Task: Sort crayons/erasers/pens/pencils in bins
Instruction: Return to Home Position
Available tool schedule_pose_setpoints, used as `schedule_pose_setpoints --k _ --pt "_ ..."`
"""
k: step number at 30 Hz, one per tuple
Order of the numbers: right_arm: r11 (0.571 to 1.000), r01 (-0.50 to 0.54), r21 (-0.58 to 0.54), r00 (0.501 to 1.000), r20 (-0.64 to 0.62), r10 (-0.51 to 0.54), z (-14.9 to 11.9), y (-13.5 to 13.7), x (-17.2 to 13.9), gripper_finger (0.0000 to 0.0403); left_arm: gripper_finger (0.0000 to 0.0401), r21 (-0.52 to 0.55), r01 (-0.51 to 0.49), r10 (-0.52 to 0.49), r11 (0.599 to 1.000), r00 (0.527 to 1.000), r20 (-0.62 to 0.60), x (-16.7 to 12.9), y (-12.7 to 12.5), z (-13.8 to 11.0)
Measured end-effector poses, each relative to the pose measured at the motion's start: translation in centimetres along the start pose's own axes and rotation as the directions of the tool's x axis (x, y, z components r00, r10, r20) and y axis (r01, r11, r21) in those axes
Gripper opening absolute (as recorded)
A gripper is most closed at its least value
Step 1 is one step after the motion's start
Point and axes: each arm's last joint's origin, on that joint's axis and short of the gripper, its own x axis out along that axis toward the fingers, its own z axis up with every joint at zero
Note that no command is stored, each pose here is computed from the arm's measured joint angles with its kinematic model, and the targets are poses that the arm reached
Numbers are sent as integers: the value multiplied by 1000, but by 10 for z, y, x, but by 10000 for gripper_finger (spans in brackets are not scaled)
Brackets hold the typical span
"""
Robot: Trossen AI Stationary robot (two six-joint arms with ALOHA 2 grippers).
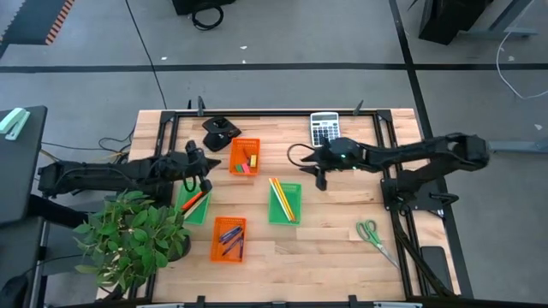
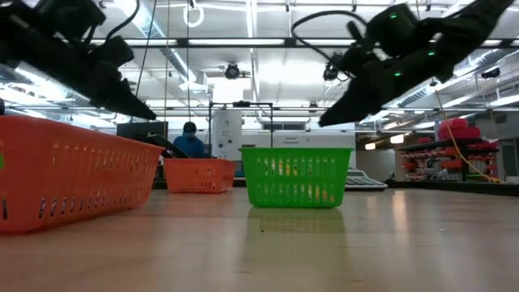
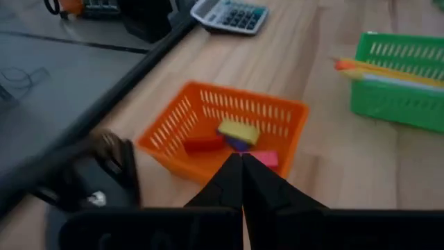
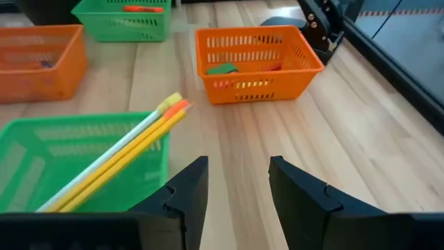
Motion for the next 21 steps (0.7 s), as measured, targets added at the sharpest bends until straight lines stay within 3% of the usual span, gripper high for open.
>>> schedule_pose_setpoints --k 4,10,21 --pt "1000 11 -14 999 35 -11 -11 5 -24 158 11 -70 14 -8 997 996 91 0 -1 -19" --pt "1000 23 16 997 69 -24 -27 4 -52 158 7 -90 55 -36 994 980 197 -20 3 -10" --pt "996 16 91 994 106 -25 -51 7 -81 158 6 -98 156 -130 983 963 237 -46 5 -20"
